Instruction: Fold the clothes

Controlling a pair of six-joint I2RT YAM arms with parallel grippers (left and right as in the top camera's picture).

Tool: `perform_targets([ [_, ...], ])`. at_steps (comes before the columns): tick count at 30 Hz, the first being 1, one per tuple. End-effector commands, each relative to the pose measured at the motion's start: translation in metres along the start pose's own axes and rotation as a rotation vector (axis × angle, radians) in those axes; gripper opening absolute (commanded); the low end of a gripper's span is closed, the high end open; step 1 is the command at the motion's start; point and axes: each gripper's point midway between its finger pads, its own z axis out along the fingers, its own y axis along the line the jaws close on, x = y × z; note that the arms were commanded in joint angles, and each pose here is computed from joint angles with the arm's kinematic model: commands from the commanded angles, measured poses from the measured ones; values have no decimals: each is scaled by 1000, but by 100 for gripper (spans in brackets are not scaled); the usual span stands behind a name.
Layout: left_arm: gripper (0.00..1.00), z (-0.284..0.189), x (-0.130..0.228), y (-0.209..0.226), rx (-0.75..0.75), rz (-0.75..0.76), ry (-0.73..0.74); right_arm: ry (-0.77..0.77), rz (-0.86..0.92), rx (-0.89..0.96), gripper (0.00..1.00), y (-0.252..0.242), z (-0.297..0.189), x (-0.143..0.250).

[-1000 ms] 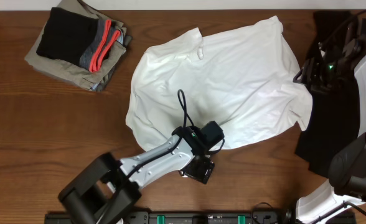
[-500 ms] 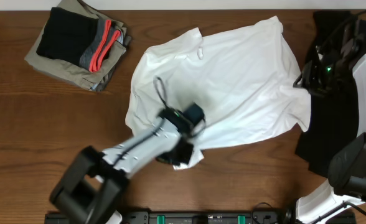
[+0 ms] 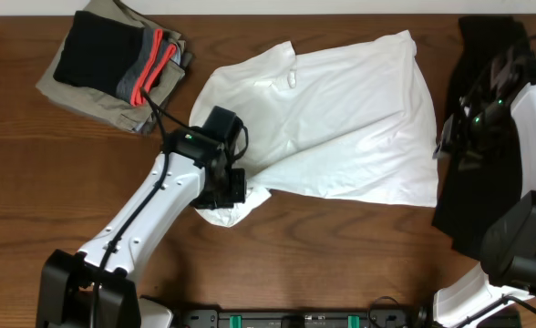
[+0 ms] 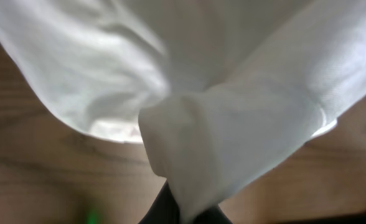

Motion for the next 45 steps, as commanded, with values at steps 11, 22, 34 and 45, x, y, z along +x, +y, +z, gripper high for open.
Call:
perform_targets([
  [11,6,-8,-34,2,0,19,-139,181,86,55,52,-7,71,50],
  [22,6,-9,-44,9,-45,16,-189,181,122,99,55,-13,112,64],
  [34,6,-9,-44,13,-48,1,-182,41,155,147,66,-25,130,38],
  [45,6,-8,-39,15,-55,-9,-163,-36,146,122,56,-21,136,20],
])
